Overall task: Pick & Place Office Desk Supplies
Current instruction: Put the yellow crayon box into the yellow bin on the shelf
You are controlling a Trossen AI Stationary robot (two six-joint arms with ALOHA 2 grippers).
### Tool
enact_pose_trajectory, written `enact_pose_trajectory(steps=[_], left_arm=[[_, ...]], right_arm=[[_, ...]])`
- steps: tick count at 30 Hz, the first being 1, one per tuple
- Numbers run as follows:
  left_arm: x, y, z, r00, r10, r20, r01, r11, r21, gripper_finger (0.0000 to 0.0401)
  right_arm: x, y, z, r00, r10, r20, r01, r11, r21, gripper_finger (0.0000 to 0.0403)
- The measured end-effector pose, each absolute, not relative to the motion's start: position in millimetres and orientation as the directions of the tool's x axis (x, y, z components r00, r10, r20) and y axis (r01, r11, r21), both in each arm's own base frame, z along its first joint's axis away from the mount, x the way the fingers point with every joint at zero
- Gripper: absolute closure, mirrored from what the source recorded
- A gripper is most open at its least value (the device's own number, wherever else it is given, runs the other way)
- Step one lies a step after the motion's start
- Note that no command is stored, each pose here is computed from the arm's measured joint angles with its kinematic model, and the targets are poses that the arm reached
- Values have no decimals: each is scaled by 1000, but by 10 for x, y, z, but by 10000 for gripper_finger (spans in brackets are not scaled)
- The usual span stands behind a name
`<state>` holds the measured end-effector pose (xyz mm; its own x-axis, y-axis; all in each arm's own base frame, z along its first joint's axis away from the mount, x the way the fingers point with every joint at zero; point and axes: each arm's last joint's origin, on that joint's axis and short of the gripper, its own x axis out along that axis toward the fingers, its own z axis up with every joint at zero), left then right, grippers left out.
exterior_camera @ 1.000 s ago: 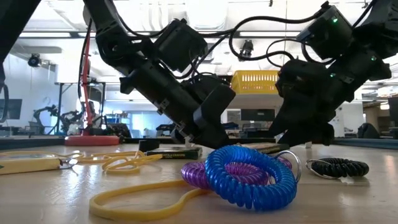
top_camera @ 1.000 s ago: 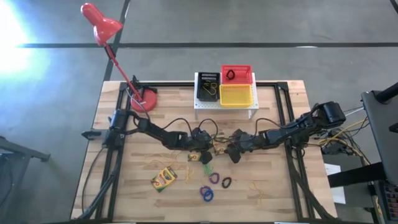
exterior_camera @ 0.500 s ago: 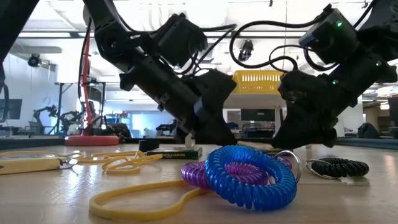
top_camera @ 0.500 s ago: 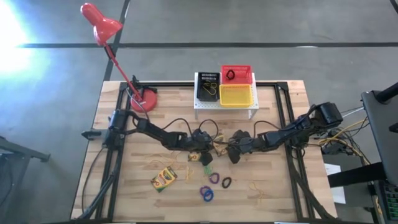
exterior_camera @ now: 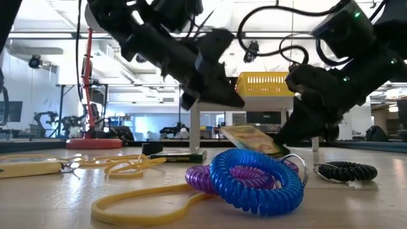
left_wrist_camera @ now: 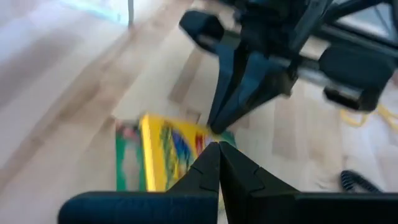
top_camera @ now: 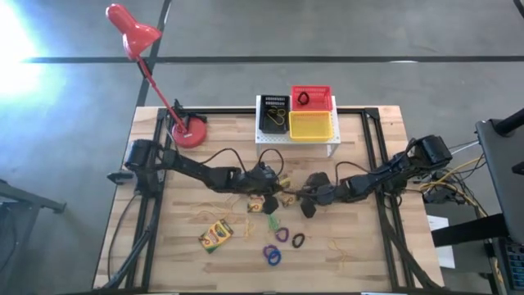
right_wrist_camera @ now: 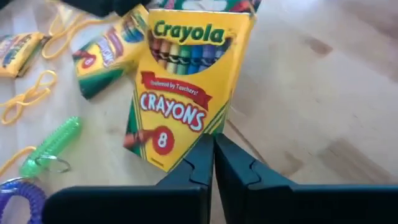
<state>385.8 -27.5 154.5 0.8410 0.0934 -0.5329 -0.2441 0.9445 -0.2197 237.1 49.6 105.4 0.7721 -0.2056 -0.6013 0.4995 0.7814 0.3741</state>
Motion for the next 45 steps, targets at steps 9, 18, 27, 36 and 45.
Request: enact_pose_trajectory(steps=[9,18,27,36,45], left_arm=[[3780,-290,1609,809,92,-580,-238,954,-180,395],[3684,-303,1500,736,36,-676,-215,960,-182,394],[3694,-292,1251,699,39,-714,-258,945,-202,369],[3732,-153,1009,662,119,-740,-368,912,-183,385],[3828,-162,978,737,80,-671,-324,913,-247,396]], right_arm=[[2376,589,1095,804,-223,-552,460,821,339,395],[2366,604,1084,799,-208,-564,447,833,327,395],[2386,575,1084,782,60,-620,292,844,450,377],[2331,589,1006,707,152,-691,273,843,464,310],[2396,587,936,709,77,-701,296,870,394,312]])
